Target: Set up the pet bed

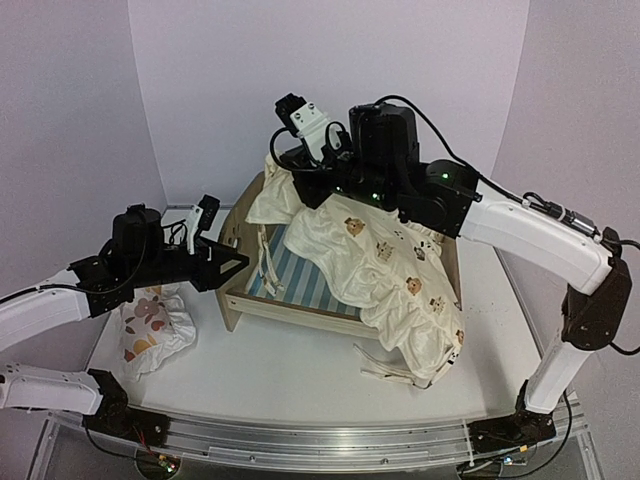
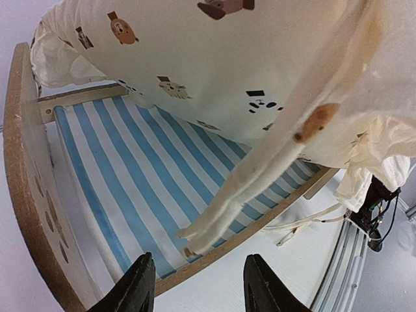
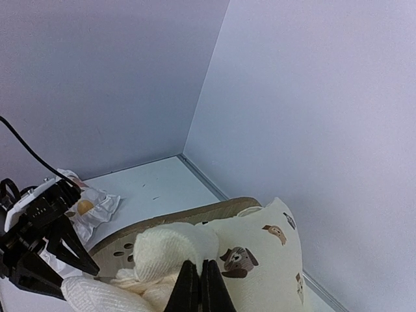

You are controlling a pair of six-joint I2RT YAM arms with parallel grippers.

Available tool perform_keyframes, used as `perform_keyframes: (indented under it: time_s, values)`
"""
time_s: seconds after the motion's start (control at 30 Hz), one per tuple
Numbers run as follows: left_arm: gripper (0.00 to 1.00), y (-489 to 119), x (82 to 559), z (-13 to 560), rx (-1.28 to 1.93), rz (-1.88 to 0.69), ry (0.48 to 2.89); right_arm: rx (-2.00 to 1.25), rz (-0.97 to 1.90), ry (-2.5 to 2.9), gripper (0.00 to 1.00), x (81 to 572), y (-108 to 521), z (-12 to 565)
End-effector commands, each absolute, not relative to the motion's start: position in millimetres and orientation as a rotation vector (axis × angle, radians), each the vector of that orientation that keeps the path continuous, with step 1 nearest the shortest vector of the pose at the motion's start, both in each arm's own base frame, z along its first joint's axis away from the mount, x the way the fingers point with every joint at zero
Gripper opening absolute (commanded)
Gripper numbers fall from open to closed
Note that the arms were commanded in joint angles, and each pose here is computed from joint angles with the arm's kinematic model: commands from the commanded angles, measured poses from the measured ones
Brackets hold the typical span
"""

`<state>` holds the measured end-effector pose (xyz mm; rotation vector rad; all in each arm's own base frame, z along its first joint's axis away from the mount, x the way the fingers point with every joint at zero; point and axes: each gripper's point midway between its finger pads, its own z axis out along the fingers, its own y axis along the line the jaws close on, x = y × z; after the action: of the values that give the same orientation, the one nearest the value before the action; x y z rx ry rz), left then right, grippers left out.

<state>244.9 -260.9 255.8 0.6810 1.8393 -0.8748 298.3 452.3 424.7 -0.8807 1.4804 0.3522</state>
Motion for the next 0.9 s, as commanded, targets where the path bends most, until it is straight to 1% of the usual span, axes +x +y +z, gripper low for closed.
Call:
perform_keyframes:
  time_s: [0.0,0.2,0.4,0.6,0.8,0.87]
  values:
    - [0.47,-264,253,283,0.684,-0.832,1.75,-0.809,0.388,1.411,0.0,293,445,457]
    - [0.51,-254,249,304,0.7,-0.773,1.665,-0.815,0.403,1.407,0.0,286,436,459]
    - [0.51,-269,259,284,0.746,-0.784,1.714,-0.817,0.448,1.405,0.0,278,432,461]
    - [0.49,-275,271,282,0.738,-0.748,1.71,-0.817,0.45,1.403,0.0,277,429,463]
    - [0.47,-293,265,270,0.834,-0.778,1.715,-0.81,0.447,1.398,0.0,275,425,466]
    - [0.48,-297,264,269,0.867,-0.766,1.702,-0.809,0.447,1.397,0.0,275,424,467]
